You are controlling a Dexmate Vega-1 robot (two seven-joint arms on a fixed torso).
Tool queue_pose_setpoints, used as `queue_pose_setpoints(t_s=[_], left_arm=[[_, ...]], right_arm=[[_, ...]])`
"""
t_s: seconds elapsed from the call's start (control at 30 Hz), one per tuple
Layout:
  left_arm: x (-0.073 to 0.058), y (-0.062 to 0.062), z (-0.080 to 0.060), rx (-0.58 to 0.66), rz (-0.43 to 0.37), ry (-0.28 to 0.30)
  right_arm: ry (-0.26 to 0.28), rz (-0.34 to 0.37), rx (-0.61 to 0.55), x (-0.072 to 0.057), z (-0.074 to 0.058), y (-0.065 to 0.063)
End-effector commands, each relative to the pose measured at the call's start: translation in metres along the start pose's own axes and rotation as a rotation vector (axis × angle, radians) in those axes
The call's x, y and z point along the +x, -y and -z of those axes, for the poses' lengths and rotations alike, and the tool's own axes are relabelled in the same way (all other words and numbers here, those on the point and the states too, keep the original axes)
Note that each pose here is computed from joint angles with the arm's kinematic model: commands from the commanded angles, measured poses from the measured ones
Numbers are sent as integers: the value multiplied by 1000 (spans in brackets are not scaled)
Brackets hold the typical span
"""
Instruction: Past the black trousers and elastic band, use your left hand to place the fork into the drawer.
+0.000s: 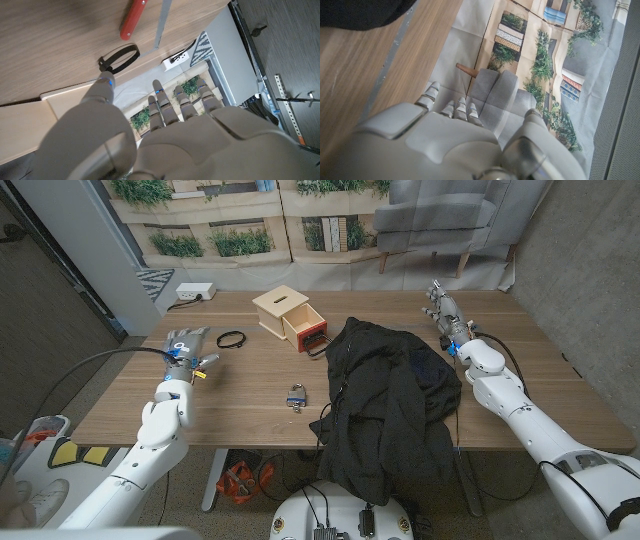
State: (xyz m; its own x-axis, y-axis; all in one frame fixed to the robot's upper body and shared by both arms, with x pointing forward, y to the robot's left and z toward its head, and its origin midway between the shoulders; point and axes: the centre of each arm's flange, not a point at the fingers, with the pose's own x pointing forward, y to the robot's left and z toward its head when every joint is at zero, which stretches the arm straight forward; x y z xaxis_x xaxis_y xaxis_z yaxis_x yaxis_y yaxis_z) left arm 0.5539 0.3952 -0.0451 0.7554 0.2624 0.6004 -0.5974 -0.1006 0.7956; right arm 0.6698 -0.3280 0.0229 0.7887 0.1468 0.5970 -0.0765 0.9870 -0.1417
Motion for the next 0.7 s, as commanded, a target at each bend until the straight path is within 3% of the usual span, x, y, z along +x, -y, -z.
queue_pose_setpoints(t_s=[0.03, 0.7], left_arm=[[-3, 7, 4, 25, 19, -24], [4, 16, 13, 16, 40, -64]], right_arm=[[0, 0, -8, -1, -2, 1], [0, 7, -18, -1, -5, 5]])
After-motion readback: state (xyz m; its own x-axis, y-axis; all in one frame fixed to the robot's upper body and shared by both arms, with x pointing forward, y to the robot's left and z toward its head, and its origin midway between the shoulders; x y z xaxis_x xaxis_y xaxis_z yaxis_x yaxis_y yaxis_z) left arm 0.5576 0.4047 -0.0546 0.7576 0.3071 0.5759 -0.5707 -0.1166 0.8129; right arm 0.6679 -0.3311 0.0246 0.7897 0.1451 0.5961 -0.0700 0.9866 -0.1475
